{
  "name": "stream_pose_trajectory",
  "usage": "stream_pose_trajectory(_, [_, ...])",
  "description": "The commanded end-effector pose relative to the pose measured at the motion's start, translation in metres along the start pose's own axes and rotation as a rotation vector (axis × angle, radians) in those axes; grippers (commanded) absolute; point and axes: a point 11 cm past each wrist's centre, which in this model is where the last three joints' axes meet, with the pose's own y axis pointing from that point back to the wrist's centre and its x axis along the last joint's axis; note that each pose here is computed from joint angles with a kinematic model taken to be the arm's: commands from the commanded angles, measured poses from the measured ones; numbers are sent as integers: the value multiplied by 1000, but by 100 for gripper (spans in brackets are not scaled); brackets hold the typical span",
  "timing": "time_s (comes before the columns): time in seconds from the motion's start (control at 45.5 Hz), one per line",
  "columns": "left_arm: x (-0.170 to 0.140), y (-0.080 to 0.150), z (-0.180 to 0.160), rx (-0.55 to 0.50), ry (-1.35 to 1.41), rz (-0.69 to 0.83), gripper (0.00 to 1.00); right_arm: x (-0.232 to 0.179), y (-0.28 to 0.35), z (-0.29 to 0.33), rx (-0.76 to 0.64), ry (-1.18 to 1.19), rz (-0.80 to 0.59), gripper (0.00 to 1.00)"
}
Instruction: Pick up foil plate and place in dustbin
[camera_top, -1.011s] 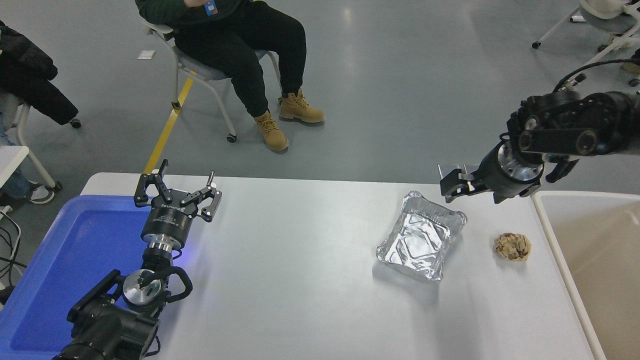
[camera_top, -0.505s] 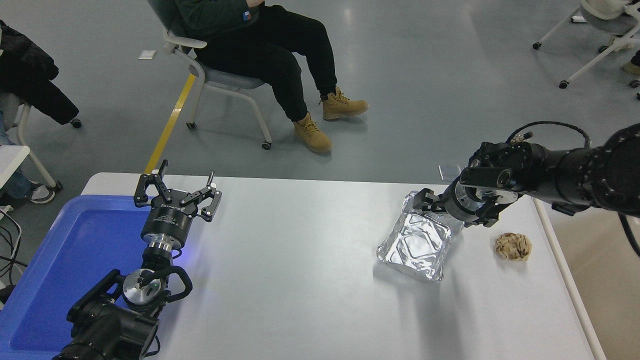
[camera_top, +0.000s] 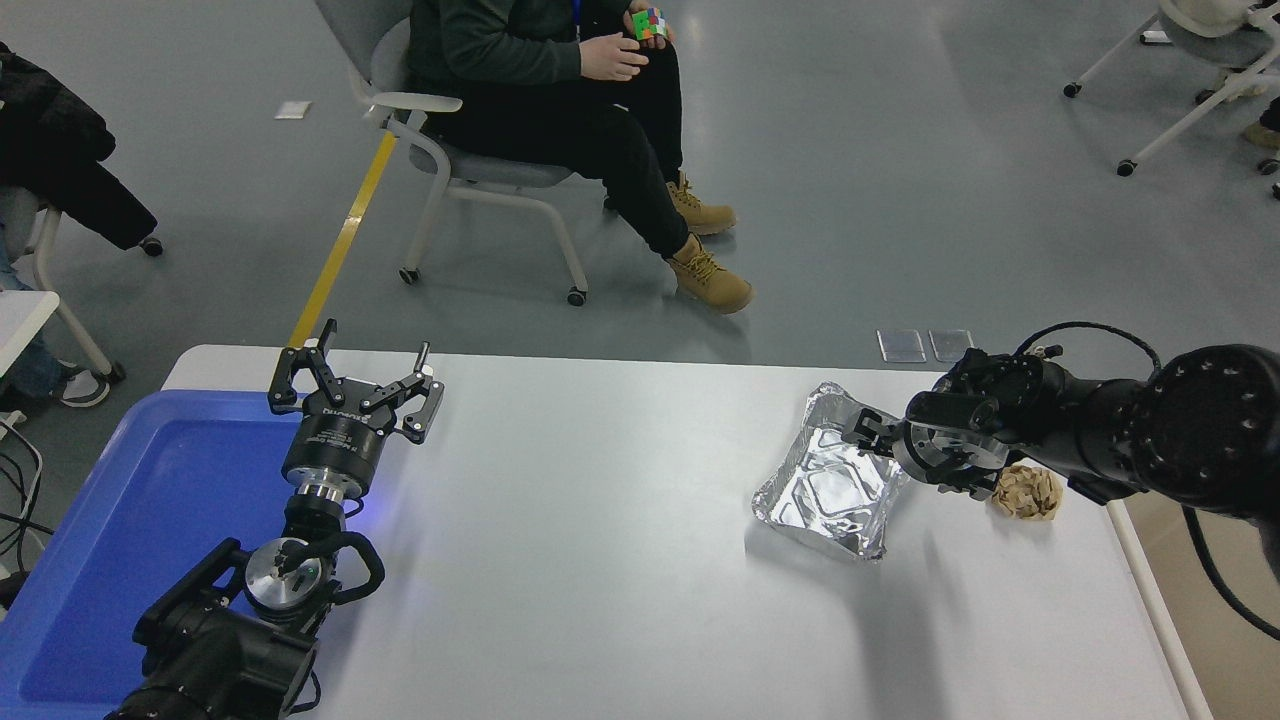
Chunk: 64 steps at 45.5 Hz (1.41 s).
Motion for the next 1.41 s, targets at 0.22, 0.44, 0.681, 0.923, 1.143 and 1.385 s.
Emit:
stream_pose_trajectory(0.22, [1, 1, 0, 0, 0, 2, 99, -19, -20, 6, 0, -4, 2, 93])
stream_pose_trajectory(0.44, [0, 0, 0, 0, 0, 0, 99, -24, -25, 3, 11, 0, 10, 84])
stream_pose_trajectory(0.681, [0, 0, 0, 0, 0, 2, 99, -24, -29, 2, 11, 3, 25, 68])
stream_pose_trajectory(0.923, [0, 0, 0, 0, 0, 0, 99, -26, -31, 4, 6, 64, 44, 21])
stream_pose_trajectory(1.143, [0, 0, 0, 0, 0, 0, 99, -25, -33, 7, 2, 70, 52, 0])
stream_pose_trajectory(1.385, [0, 0, 0, 1, 0, 2, 99, -25, -30, -1, 29, 66, 33, 0])
